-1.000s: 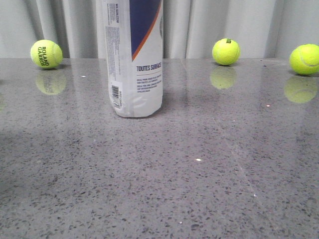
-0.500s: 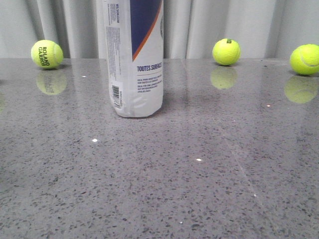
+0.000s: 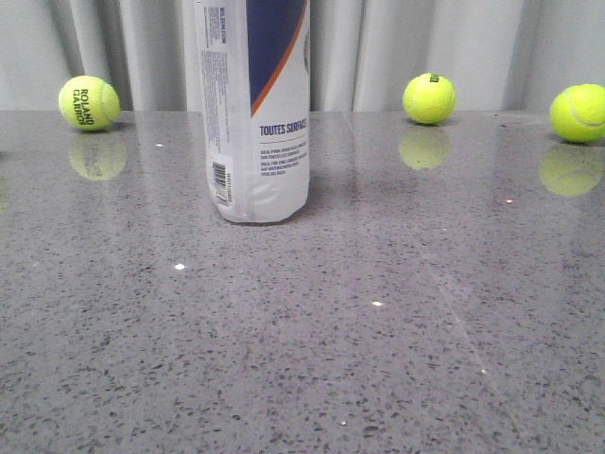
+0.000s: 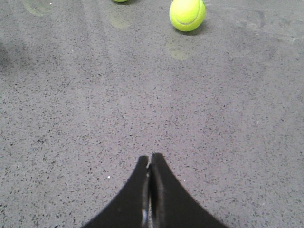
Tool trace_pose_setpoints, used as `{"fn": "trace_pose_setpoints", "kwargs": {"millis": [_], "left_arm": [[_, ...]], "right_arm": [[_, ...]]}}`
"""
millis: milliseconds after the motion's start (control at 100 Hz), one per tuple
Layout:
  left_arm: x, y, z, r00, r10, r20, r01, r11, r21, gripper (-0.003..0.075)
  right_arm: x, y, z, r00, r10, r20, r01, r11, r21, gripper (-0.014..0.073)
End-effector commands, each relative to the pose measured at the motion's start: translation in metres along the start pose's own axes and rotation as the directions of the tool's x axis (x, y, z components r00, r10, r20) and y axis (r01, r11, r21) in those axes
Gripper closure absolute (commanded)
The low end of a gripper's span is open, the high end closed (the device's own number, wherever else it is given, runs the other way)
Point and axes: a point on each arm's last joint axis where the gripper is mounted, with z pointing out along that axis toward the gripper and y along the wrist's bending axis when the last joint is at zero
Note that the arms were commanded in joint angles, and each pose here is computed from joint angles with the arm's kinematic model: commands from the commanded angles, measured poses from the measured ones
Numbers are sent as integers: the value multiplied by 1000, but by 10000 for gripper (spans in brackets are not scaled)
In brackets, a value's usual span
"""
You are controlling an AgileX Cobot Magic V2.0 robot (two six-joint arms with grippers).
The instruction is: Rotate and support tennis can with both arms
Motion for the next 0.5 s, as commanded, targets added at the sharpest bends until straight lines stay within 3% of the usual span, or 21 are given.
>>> {"fn": "trace_pose_setpoints", "kwargs": {"millis": [0, 210, 490], "left_arm": [[-6, 3, -5, 994, -13, 110, 16, 999, -34, 740], [22, 6, -11, 993, -14, 113, 26, 994, -106, 740], [56, 7, -12, 977, -1, 214, 30, 991, -134, 740]], "right_arm": [[-13, 1, -3, 996, -31, 84, 31, 1000, -3, 662], [-13, 1, -3, 996, -31, 84, 31, 1000, -3, 662], [-13, 1, -3, 996, -31, 84, 31, 1000, -3, 662]]}}
